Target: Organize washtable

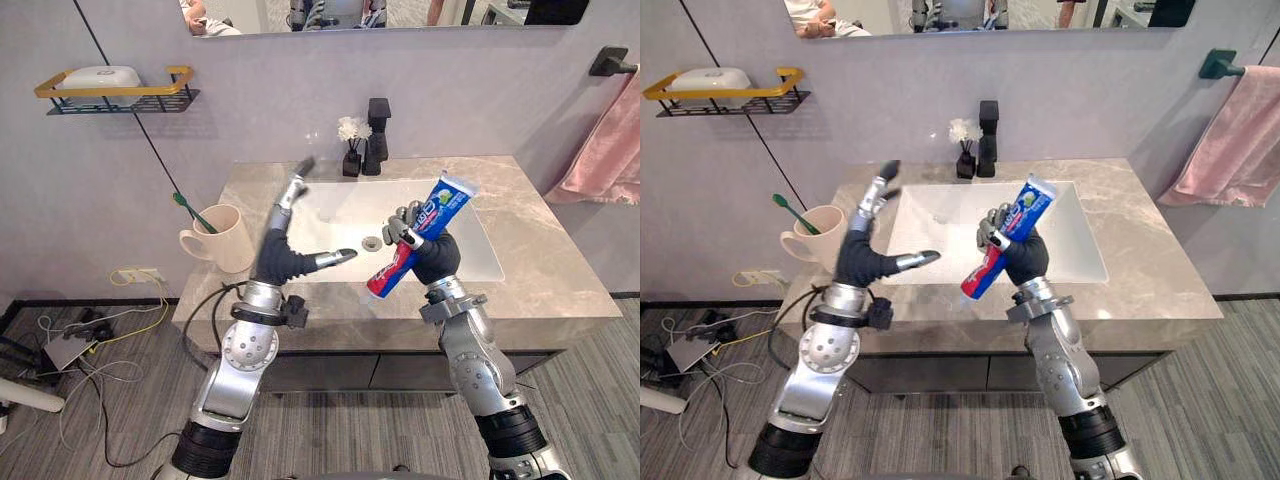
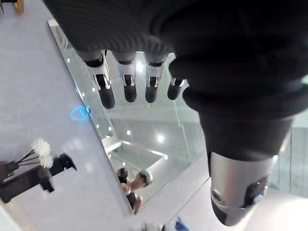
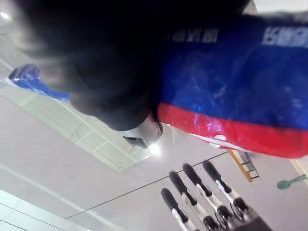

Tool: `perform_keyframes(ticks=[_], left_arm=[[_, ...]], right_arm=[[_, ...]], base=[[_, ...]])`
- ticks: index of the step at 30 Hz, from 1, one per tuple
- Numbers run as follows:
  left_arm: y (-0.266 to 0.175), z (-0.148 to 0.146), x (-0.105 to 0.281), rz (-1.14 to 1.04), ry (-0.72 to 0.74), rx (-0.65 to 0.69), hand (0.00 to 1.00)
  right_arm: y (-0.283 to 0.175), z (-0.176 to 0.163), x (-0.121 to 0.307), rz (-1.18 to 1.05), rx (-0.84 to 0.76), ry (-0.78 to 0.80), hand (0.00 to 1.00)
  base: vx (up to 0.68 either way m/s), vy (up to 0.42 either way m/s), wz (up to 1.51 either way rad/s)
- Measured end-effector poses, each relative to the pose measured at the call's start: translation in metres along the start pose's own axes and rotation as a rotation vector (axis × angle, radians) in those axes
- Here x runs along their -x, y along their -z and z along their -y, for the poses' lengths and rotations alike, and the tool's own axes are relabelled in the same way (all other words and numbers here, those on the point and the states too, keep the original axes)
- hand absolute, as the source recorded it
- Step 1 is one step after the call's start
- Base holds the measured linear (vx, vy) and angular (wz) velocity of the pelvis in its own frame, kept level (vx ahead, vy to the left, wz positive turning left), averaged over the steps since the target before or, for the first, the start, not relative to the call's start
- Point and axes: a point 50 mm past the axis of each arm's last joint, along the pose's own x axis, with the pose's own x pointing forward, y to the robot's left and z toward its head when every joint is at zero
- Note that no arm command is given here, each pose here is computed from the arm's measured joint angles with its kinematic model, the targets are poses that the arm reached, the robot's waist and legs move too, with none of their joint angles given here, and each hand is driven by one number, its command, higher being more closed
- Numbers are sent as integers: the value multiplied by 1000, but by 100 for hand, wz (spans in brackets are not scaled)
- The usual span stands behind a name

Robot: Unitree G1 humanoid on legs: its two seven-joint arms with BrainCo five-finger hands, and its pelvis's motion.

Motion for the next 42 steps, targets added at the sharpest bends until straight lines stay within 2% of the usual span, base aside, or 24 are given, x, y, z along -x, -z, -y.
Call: perform_keyframes(ticks=[4,12,15,18,25,32,42], left_arm=[[1,-13,4,-19,-64,8,0],[23,-64,28,-160,-367,24,0],[40,-86,50,-269,-514,-12,0],[55,-96,66,-358,-589,-36,0],[96,-114,141,-693,-798,-15,0],[123,-102,201,-996,-832,-3,0],[148,-61,256,-1345,-628,27,0]], right_arm=[[-6,2,1,41,19,23,100],[-16,23,17,70,94,145,100],[-19,28,22,92,105,181,100],[-22,33,26,106,119,213,100],[-25,41,38,108,141,270,100],[-25,43,43,104,144,284,100],[-23,46,50,90,147,309,100]], base=[[0,0,5],[-7,-6,4],[0,0,0],[0,0,0],[-19,-10,1],[-39,-20,2],[-14,-8,1]])
